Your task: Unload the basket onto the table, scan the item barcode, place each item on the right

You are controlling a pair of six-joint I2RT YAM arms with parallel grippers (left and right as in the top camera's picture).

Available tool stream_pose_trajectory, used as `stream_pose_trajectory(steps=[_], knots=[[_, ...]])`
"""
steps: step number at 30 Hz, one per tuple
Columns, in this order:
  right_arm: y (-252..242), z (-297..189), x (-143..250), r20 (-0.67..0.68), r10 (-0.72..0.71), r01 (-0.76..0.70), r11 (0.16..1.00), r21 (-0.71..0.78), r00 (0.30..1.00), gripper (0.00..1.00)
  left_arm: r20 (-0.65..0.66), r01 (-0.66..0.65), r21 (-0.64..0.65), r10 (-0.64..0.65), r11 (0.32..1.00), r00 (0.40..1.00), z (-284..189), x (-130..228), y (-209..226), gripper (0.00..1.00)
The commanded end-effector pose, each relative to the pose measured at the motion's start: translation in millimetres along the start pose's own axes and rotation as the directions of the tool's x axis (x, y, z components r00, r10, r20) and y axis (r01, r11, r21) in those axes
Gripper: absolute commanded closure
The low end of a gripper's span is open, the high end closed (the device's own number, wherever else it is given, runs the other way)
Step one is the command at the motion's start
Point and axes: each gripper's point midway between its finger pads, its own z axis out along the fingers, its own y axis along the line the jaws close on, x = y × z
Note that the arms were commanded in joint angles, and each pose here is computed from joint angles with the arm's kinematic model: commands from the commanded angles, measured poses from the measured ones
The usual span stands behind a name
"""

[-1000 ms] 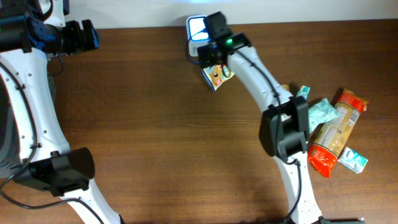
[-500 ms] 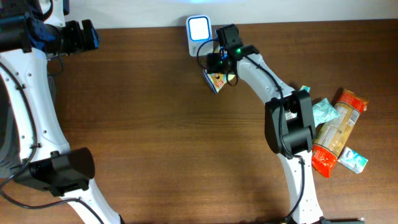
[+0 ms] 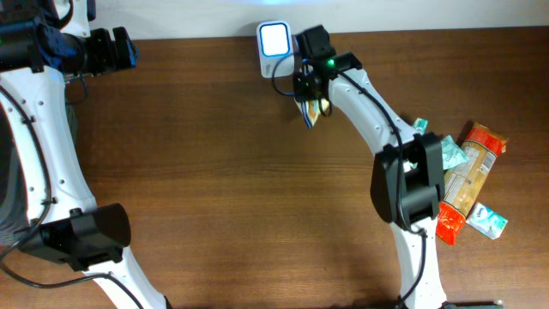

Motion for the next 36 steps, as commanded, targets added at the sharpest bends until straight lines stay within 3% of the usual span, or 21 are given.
stream_pose_trajectory(steps=[1,5,7,16,22,26,30,33,34,35,36], knots=[[30,-89,-59,0.217,-0.302,0.265,0.946,0.185,0.928,0.96,-0.002,-0.004,-0.001,0.004,1.000,1.000,2,0,2,0.01],[64,-101,-67,0.216,-0.528,0.420,0.816,0.397,0.821,0.96,-0.002,-0.004,-0.001,0.004,1.000,1.000,2,0,2,0.01],[76,-107,-71,0.228,-0.573,0.444,0.783,0.436,0.787,0.96,-0.002,-0.004,-0.001,0.004,1.000,1.000,2,0,2,0.01],[61,-111,-82,0.224,-0.577,0.416,0.760,0.499,0.785,0.96,-0.002,-0.004,-0.001,0.004,1.000,1.000,2,0,2,0.01],[71,-98,-76,0.228,-0.587,0.457,0.774,0.439,0.777,0.96,-0.002,-0.004,-0.001,0.004,1.000,1.000,2,0,2,0.01],[50,-106,-66,0.157,-0.558,0.408,0.745,0.527,0.815,0.96,-0.002,-0.004,-0.001,0.004,1.000,1.000,2,0,2,0.01],[55,-97,-21,0.035,-0.540,0.488,0.785,0.382,0.841,0.96,-0.002,-0.004,-0.001,0.004,1.000,1.000,2,0,2,0.01],[78,-79,10,0.003,-0.492,0.488,0.863,0.133,0.870,0.96,-0.002,-0.004,-0.001,0.004,1.000,1.000,2,0,2,0.01],[89,-74,13,0.017,-0.471,0.470,0.882,0.042,0.882,0.92,-0.002,-0.004,-0.001,0.004,1.000,1.000,2,0,2,0.01],[95,-67,9,0.045,-0.405,0.406,0.914,-0.013,0.913,0.71,-0.002,-0.004,-0.001,0.004,1.000,1.000,2,0,2,0.01],[100,-60,6,0.058,-0.352,0.355,0.933,-0.061,0.934,0.62,-0.002,-0.004,-0.001,0.004,1.000,1.000,2,0,2,0.01]])
